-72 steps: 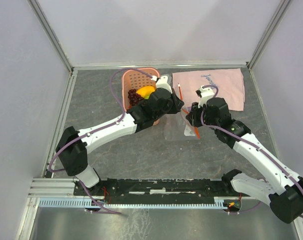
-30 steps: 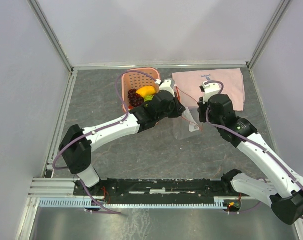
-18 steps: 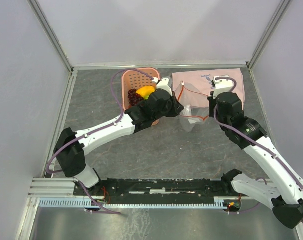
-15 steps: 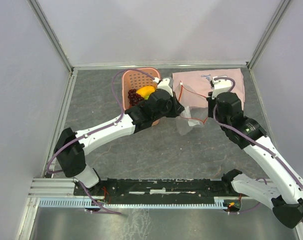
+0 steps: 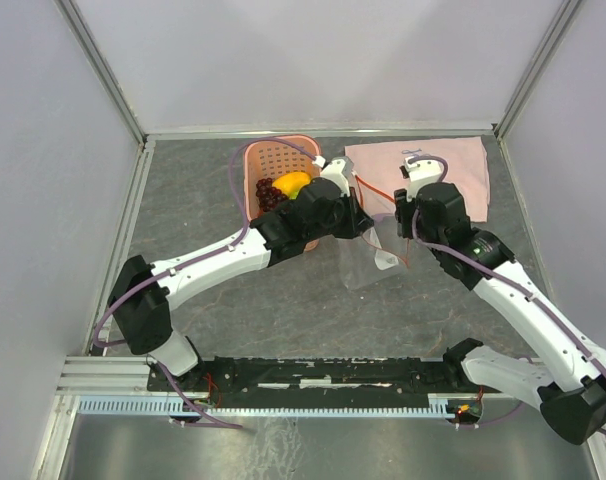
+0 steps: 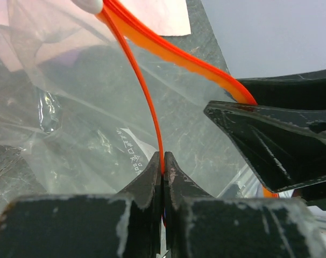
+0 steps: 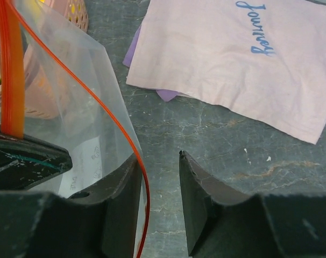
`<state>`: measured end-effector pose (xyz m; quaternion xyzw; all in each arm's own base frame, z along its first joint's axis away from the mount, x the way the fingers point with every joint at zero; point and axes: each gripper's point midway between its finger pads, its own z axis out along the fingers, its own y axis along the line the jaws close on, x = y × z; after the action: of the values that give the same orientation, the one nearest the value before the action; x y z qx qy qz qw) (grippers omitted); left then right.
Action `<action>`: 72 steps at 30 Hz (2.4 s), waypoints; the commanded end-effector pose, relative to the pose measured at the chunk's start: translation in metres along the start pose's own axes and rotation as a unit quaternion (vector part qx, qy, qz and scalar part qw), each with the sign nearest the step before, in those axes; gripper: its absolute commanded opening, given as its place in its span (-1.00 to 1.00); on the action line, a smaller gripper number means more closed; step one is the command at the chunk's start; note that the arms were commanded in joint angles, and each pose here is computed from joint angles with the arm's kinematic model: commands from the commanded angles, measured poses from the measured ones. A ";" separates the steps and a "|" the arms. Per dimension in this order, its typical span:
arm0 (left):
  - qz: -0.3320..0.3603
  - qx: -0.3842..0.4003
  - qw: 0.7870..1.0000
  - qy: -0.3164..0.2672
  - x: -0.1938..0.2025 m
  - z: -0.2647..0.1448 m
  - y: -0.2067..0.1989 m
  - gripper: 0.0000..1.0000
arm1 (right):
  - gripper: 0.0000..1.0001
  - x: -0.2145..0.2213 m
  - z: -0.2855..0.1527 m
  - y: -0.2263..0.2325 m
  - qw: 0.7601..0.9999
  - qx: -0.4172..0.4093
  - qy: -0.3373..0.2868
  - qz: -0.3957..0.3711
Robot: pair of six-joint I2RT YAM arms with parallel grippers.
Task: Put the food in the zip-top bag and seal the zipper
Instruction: Open the zipper of the food storage bag, then pick up the fake fruit from the bin.
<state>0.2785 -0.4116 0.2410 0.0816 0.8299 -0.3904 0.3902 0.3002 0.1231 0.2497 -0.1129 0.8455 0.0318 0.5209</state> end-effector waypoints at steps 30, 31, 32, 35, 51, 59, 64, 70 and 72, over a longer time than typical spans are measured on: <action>0.036 -0.020 0.999 -0.015 -0.006 -0.006 0.004 -0.63 | -0.95 -0.017 -0.017 -0.024 0.998 0.059 -0.005 -0.003; 0.035 -0.014 0.999 -0.015 -0.007 -0.005 0.001 -0.58 | -0.96 -0.017 -0.017 -0.023 0.998 0.055 -0.003 -0.002; 0.035 -0.008 0.999 -0.017 -0.009 -0.005 -0.002 -0.53 | -0.95 -0.018 -0.017 -0.021 0.999 0.051 -0.002 -0.002; 0.028 0.007 0.999 -0.022 -0.012 -0.007 -0.009 -0.31 | -0.96 -0.017 -0.020 -0.021 0.999 0.050 0.005 -0.005; 0.028 -0.047 0.997 -0.058 -0.034 -0.045 0.023 0.32 | -0.95 -0.005 -0.006 -0.007 0.996 0.066 0.038 -0.049; 0.008 -0.170 0.983 -0.073 -0.061 -0.082 0.104 0.34 | -0.95 -0.003 0.004 0.016 0.996 0.047 0.040 -0.070; 0.002 -0.241 0.968 -0.064 -0.074 -0.093 0.149 0.36 | -0.95 -0.003 0.005 0.021 0.996 0.045 0.037 -0.074; 0.004 -0.288 0.958 -0.001 -0.054 -0.087 0.181 0.38 | -0.96 0.000 0.006 0.022 0.995 0.047 0.036 -0.077; 0.009 -0.311 0.950 0.020 -0.048 -0.089 0.194 0.40 | -0.95 0.001 0.006 0.022 0.995 0.046 0.035 -0.076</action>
<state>0.3425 -0.2226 0.2040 -0.0505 0.9014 -0.1554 0.4011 0.2938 0.1438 0.2325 -0.1692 0.8647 -0.0513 0.4702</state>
